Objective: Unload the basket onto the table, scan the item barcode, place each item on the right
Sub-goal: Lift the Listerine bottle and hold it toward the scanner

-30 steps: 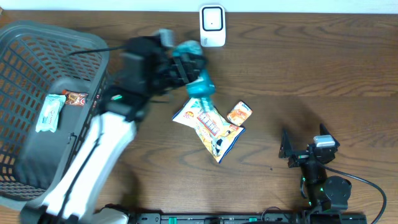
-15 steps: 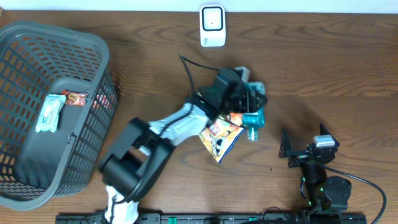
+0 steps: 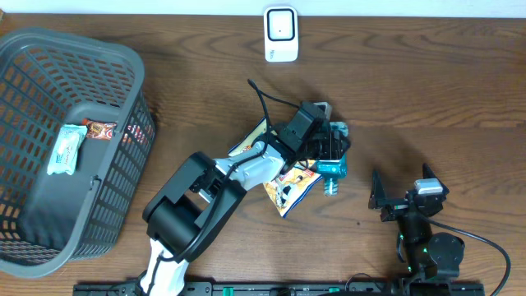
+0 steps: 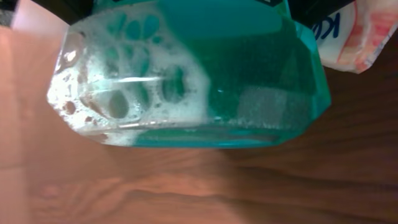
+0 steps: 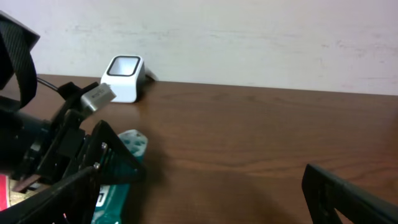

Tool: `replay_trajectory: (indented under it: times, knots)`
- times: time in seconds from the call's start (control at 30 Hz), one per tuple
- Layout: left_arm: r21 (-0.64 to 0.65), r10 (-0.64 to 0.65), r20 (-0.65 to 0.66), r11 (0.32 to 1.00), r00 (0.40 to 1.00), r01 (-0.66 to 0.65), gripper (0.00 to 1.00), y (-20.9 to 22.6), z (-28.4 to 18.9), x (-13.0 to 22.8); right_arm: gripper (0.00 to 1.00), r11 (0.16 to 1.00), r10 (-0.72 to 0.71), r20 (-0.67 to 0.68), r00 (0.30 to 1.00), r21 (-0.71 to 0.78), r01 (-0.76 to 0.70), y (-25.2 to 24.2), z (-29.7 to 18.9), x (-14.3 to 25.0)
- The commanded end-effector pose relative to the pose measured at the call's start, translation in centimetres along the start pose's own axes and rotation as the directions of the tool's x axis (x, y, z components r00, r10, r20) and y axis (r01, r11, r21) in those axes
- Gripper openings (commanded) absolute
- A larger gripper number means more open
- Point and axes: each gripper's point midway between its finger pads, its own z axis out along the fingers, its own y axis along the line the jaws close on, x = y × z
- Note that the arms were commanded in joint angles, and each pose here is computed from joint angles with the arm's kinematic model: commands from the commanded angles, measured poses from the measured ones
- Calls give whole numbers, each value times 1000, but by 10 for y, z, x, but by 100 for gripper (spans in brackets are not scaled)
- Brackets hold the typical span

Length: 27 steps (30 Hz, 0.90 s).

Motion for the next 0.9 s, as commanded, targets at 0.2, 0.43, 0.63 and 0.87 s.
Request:
replay_trajectory:
  times: [0.2, 0.43, 0.63, 0.87]
  knots:
    - [-230, -79, 113, 968, 990, 103, 56, 50, -20, -26, 99, 1000, 9, 1, 1000, -11, -9, 3, 0, 1]
    - [-127, -25, 181, 991, 983, 49, 67, 8, -45, -53, 99, 1000, 9, 1, 1000, -11, -9, 3, 0, 1]
    - [-99, -3, 182, 995, 983, 22, 76, -2, -51, -55, 99, 1000, 9, 1, 1000, -11, -9, 3, 0, 1]
    - [-104, -1, 175, 994, 985, 20, 79, -1, -50, -54, 99, 1000, 9, 1, 1000, -11, -9, 3, 0, 1]
